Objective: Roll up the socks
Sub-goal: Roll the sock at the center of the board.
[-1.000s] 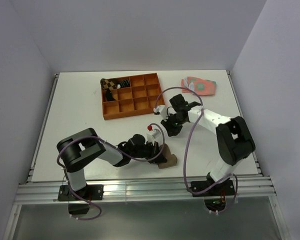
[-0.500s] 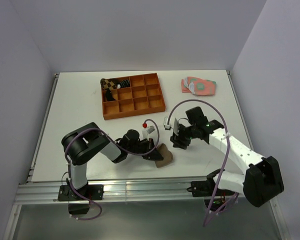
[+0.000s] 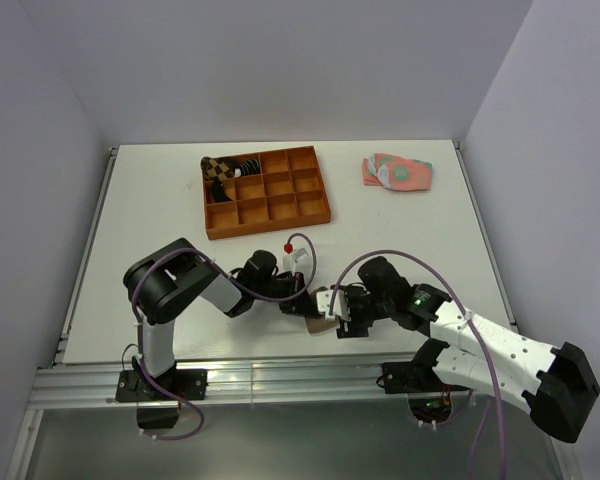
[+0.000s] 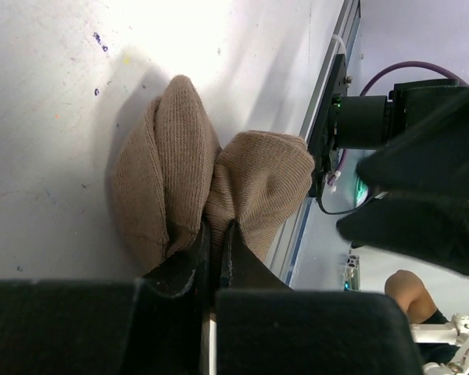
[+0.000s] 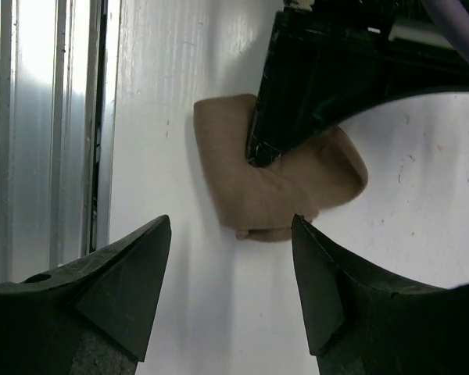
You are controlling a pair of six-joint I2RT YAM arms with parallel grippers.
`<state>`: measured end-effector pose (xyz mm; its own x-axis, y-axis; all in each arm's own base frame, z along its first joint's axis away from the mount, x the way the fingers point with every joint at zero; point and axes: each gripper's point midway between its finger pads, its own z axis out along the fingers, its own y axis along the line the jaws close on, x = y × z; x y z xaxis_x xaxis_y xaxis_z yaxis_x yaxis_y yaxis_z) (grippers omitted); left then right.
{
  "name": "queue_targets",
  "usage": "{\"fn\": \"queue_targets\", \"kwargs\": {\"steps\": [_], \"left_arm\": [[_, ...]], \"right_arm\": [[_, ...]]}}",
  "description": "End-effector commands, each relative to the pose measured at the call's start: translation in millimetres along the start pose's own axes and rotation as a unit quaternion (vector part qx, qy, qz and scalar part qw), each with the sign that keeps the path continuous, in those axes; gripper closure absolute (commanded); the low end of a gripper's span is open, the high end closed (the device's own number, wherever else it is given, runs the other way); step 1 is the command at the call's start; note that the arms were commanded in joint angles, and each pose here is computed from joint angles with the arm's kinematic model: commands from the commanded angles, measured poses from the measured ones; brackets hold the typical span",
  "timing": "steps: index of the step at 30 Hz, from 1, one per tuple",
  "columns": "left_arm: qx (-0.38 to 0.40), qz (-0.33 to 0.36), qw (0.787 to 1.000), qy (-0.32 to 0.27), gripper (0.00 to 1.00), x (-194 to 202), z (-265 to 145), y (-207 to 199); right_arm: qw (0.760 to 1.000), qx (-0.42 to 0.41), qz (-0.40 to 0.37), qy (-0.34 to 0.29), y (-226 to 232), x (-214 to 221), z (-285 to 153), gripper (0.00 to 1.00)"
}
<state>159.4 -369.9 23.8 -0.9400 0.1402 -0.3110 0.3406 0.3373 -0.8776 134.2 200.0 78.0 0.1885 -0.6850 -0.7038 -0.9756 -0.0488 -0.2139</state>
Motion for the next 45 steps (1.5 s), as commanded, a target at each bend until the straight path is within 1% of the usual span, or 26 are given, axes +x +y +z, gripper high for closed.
{"fn": "queue_targets", "kwargs": {"steps": [1,4,5,7,16,17,19,20,23,24,25,26,27,28,29,30,31,32,33,36,40,41,42,43,44,45], "left_arm": [[-0.116,-0.07,0.989,0.056,1.0,45,-12,66],[-0.116,-0.071,0.989,0.056,1.0,44,-12,66],[-0.116,-0.071,0.989,0.056,1.0,43,-12,67],[-0.113,-0.071,0.99,0.055,1.0,43,-12,65],[-0.099,-0.067,0.991,0.062,1.0,44,-12,61],[-0.096,-0.066,0.991,0.062,1.0,43,-12,60],[-0.092,-0.064,0.992,0.063,1.0,42,-12,57],[-0.086,-0.063,0.992,0.061,0.99,40,-12,53],[-0.075,-0.055,0.994,0.056,1.0,35,-13,44],[-0.072,-0.052,0.994,0.055,1.0,33,-14,41],[-0.075,-0.049,0.995,0.051,0.99,31,-14,40],[-0.074,-0.038,0.996,0.041,0.96,24,-16,34],[-0.082,-0.034,0.995,0.035,0.88,21,-17,34],[-0.091,-0.03,0.995,0.028,0.84,18,-19,34],[-0.09,-0.014,0.996,0.007,0.8,7,-22,25],[-0.094,-0.009,0.996,-0.002,0.7,3,-24,23],[-0.097,-0.002,0.995,-0.009,0.68,0,-26,21],[-0.097,0.014,0.995,-0.028,0.66,-10,-30,14],[-0.099,0.02,0.994,-0.036,0.61,-13,-32,12],[-0.1,0.036,0.993,-0.06,0.59,-24,-39,5],[-0.141,0.044,0.984,-0.098,0.61,-35,-52,13],[-0.143,0.051,0.982,-0.111,0.6,-39,-57,9],[-0.158,0.052,0.978,-0.129,0.61,-44,-61,13],[-0.165,0.053,0.976,-0.13,0.61,-39,-65,18],[-0.162,0.057,0.975,-0.14,0.61,-40,-69,14],[-0.168,0.052,0.974,-0.141,0.6,-34,-72,19]], "right_arm": [[1.0,0.022,-0.021,0.004,-9,-6,8,0.3],[0.999,0.003,-0.024,0.023,1,1,20,0.29],[0.999,0.017,-0.03,0.028,-4,2,22,0.3],[0.998,0.01,-0.038,0.04,3,6,32,0.3],[0.997,0.026,-0.029,0.074,-8,19,53,0.34],[0.996,0.031,-0.031,0.075,-10,19,55,0.38],[0.995,0.028,-0.026,0.09,-10,27,59,0.42],[0.995,0.026,-0.025,0.094,-10,28,61,0.49],[0.994,0.022,-0.021,0.103,-10,30,62,0.65],[0.994,0.02,-0.02,0.107,-9,32,61,0.66],[0.994,0.017,-0.019,0.106,-10,30,62,0.68],[0.994,0.005,-0.015,0.112,-5,32,61,0.72],[0.993,0.0,-0.013,0.115,-4,32,60,0.73],[0.993,-0.004,-0.012,0.117,-3,31,59,0.74],[0.992,-0.013,-0.009,0.123,1,33,57,0.77],[0.992,-0.017,-0.008,0.125,2,33,56,0.77],[0.992,-0.017,-0.006,0.125,0,31,54,0.77],[0.991,-0.022,-0.003,0.132,2,33,51,0.78],[0.991,-0.021,-0.002,0.132,2,32,50,0.78],[0.991,-0.022,0.006,0.132,2,30,44,0.8],[0.99,-0.041,0.015,0.136,6,25,38,0.8],[0.988,-0.052,0.024,0.146,10,29,37,0.8],[0.987,-0.061,0.027,0.148,12,29,36,0.8],[0.987,-0.069,0.03,0.14,11,22,37,0.8],[0.983,-0.086,0.044,0.154,14,28,36,0.81],[0.982,-0.095,0.052,0.156,15,28,37,0.81]]}}
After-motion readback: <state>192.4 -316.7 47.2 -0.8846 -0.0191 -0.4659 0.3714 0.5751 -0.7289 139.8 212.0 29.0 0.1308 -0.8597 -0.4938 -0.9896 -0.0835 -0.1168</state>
